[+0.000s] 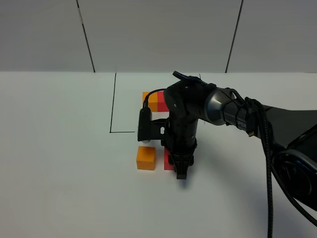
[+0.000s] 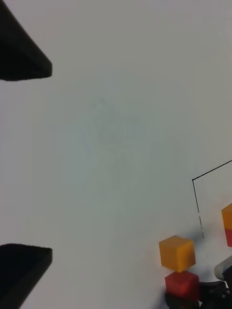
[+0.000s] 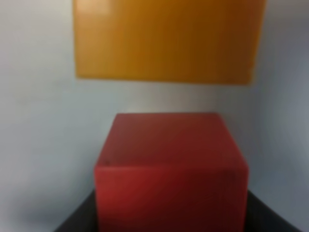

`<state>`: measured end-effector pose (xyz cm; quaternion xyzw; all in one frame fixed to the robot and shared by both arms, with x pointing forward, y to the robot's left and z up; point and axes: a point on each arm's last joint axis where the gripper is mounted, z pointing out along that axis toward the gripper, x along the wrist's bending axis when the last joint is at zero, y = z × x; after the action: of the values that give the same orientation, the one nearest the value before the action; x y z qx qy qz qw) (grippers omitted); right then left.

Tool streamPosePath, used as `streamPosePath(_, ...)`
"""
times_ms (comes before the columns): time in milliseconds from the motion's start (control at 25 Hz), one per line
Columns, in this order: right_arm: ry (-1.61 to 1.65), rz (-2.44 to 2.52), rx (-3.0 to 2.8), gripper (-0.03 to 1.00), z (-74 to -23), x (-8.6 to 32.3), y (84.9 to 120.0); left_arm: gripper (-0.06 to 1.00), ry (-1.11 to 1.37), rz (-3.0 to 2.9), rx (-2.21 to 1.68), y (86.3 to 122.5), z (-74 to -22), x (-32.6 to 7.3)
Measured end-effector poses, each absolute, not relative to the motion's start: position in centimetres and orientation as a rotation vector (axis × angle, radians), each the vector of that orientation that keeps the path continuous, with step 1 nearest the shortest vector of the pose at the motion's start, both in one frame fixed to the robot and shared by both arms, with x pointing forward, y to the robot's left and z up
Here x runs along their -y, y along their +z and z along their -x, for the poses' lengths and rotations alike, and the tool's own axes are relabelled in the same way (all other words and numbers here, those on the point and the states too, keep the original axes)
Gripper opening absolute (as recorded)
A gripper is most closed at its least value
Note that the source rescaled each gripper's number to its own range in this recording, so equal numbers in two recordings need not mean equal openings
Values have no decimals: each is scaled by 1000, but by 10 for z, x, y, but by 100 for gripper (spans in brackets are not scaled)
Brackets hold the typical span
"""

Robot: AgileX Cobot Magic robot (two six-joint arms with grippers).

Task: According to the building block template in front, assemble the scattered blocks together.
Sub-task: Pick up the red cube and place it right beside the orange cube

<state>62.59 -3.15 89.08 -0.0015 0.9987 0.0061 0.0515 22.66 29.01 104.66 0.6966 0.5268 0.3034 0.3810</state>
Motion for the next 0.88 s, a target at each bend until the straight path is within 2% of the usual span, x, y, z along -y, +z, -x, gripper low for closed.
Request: streamPosePath(880, 95, -30, -3080, 15, -630, 20, 890, 60, 774, -1778, -1345, 1047, -227, -290)
